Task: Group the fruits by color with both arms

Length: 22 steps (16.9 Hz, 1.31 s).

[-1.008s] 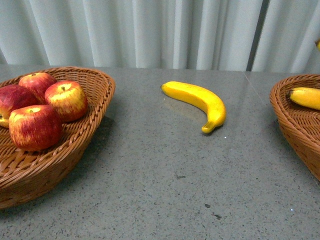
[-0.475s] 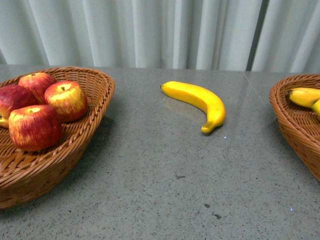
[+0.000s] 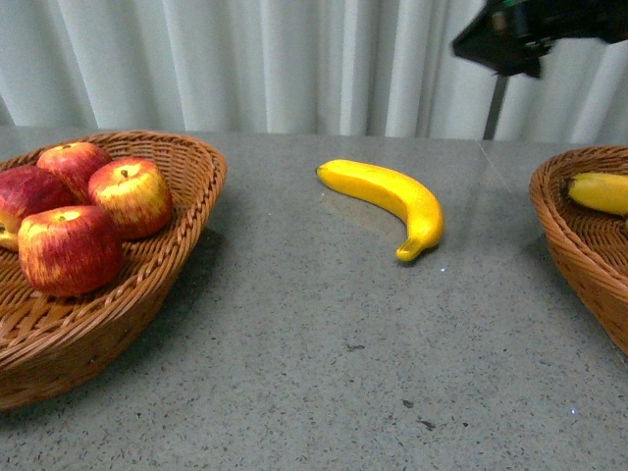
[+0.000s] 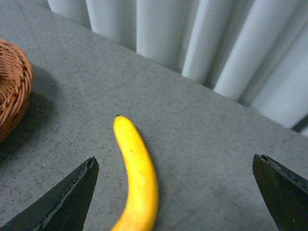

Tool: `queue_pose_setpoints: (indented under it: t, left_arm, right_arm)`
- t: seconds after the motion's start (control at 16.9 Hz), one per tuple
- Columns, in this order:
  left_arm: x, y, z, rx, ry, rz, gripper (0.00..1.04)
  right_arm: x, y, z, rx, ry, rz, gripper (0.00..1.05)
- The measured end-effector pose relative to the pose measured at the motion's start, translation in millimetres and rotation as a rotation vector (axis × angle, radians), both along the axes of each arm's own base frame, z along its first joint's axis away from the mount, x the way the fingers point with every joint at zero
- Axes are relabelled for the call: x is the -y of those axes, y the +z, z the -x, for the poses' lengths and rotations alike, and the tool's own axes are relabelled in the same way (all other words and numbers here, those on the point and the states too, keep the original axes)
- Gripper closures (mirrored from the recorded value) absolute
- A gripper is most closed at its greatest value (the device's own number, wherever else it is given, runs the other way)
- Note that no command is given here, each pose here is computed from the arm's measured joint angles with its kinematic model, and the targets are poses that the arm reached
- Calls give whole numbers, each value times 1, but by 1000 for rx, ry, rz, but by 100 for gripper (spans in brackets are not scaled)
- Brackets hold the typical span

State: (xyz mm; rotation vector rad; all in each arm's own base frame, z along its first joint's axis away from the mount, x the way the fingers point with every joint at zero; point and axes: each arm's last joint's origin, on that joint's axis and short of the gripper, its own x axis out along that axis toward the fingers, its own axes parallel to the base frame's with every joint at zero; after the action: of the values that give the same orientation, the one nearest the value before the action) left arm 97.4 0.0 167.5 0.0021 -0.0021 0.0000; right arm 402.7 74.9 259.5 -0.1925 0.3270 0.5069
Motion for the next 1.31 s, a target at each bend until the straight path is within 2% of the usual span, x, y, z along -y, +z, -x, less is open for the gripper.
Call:
queue_pose_setpoints:
  t: [0.12,0.3,0.65,1.19,1.31]
  left_arm:
    - [0,0,0,0,0,0,7]
    - [0,0,0,0,0,0,7]
    - [0,0,0,0,0,0,7]
    - [0,0,0,0,0,0,7]
    - [0,0,0,0,0,0,7]
  right_arm:
    - [-36,-20,-22,-77,37,5,7]
    - [-64,-43,-43,-149,43,27,7]
    - [-68,-81,-59,-267,39,106,7]
    - [-90,-108,-63,-328,-13,224,7]
    - [-92,-110,-62,-336,-10,244,28]
